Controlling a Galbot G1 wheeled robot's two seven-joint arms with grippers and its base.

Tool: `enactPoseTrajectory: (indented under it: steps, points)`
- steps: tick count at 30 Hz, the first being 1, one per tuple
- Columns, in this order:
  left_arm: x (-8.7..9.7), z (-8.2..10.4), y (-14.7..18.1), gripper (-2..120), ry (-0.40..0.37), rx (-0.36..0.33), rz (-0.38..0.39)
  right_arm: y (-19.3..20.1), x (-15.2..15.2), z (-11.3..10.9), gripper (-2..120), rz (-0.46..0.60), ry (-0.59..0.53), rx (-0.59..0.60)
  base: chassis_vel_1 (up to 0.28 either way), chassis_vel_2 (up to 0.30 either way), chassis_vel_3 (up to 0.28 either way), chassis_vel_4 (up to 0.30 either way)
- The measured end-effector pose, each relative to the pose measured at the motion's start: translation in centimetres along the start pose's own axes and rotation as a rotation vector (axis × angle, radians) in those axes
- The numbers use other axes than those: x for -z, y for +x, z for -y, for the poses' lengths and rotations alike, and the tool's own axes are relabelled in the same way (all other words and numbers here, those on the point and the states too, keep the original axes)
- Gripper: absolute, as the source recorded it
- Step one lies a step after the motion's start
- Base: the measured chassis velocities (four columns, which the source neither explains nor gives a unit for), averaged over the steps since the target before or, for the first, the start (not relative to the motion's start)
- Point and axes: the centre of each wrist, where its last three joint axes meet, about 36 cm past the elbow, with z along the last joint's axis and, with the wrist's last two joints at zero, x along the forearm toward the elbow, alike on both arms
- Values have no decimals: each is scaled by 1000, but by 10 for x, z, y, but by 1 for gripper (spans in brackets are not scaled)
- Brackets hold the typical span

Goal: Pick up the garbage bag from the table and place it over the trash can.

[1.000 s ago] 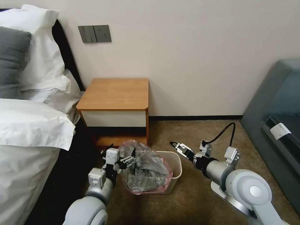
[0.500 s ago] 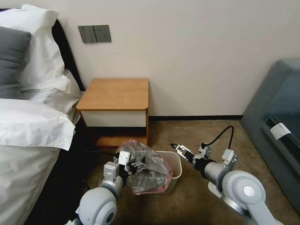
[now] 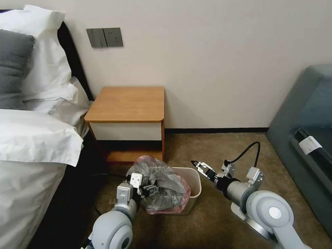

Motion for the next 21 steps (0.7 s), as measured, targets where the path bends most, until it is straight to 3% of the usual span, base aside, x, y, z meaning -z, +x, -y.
enactPoseTrajectory:
  steps: [8, 21]
  points:
    - [-1, -2, -7, 100, 28, 66, -2, -3, -3, 3, 100, -4, 4, -12, 0, 0, 0, 0]
    - [-4, -4, -16, 98, 32, 77, -14, -8, -6, 6, 100, -6, 0, -26, 0, 0, 0, 0]
